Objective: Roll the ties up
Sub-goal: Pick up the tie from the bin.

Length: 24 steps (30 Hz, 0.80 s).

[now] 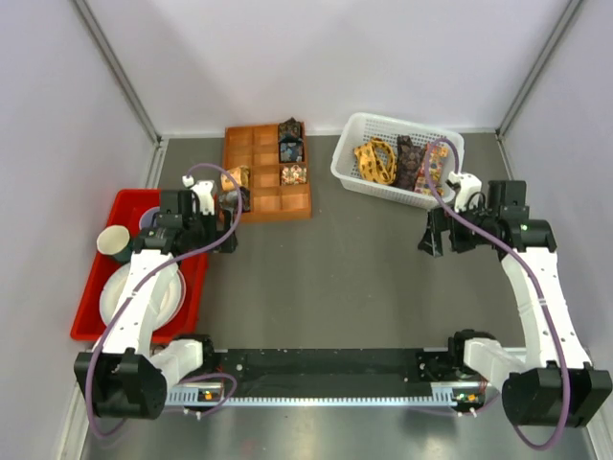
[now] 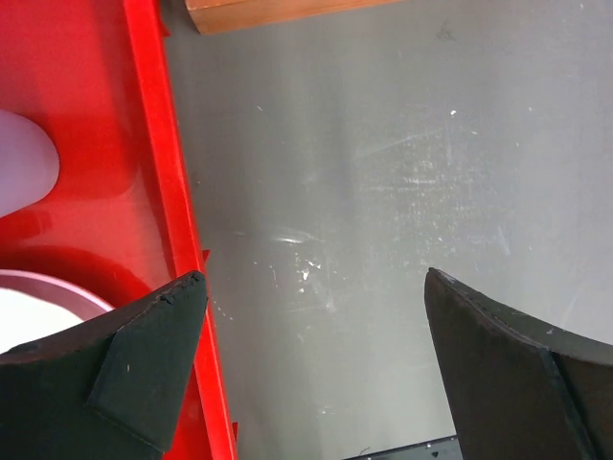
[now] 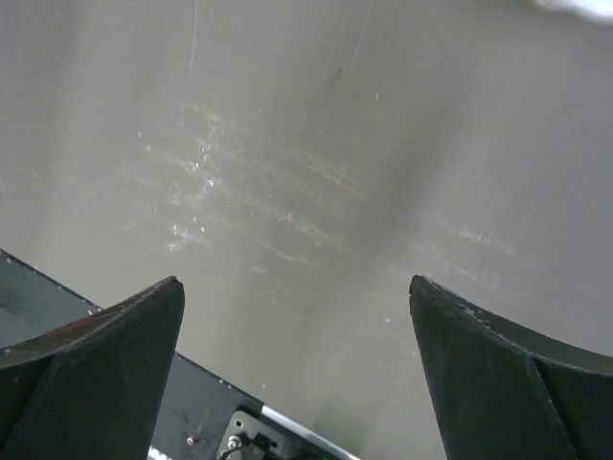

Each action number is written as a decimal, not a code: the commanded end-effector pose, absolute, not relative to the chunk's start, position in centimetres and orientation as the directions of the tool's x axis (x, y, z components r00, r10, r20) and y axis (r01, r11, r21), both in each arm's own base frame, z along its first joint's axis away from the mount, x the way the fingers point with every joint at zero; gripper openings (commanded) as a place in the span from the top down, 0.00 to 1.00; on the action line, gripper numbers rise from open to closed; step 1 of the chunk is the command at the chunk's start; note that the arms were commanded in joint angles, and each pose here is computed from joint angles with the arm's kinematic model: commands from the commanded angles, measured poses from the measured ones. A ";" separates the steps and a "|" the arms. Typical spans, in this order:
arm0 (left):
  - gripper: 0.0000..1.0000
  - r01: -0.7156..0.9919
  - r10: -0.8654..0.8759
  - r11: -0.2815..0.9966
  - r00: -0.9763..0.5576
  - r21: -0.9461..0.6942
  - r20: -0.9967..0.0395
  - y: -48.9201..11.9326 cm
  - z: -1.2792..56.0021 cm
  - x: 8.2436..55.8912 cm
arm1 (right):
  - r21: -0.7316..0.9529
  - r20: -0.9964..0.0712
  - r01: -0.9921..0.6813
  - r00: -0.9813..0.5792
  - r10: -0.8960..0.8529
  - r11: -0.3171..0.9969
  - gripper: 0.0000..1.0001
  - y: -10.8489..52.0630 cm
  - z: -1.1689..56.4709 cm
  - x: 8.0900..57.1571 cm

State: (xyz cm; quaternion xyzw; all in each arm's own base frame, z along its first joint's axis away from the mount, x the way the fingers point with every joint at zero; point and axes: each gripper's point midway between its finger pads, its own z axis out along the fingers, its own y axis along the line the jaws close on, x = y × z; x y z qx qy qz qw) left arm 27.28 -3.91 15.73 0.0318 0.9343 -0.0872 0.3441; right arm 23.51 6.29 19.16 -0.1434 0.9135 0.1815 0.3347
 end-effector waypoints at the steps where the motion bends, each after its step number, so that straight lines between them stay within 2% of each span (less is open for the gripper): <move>1: 0.01 0.205 0.052 0.967 -0.736 -0.150 -0.675 -4.8 17.5 28.3 | 0.213 -0.734 -0.409 -0.666 -0.131 0.887 0.01 6.4 23.8 26.9; 8: 0.01 0.349 0.152 0.928 -0.677 -0.132 -0.720 -6.0 20.9 29.9 | 0.157 -0.777 -0.405 -0.614 -0.141 0.900 0.01 5.5 28.2 34.7; 13: 0.01 0.383 0.100 0.905 -0.621 -0.188 -0.778 -7.6 23.9 31.8 | 0.135 -0.819 -0.358 -0.565 -0.099 0.924 0.01 4.8 29.7 40.6; 18: 0.01 0.402 0.085 0.887 -0.624 -0.226 -0.777 -8.4 24.3 32.5 | 0.097 -0.813 -0.292 -0.574 -0.093 0.952 0.01 3.5 28.4 45.9; 24: 0.01 0.427 0.102 0.867 -0.658 -0.257 -0.746 -8.9 22.6 32.6 | 0.054 -0.778 -0.255 -0.617 -0.120 0.965 0.01 2.4 24.0 49.4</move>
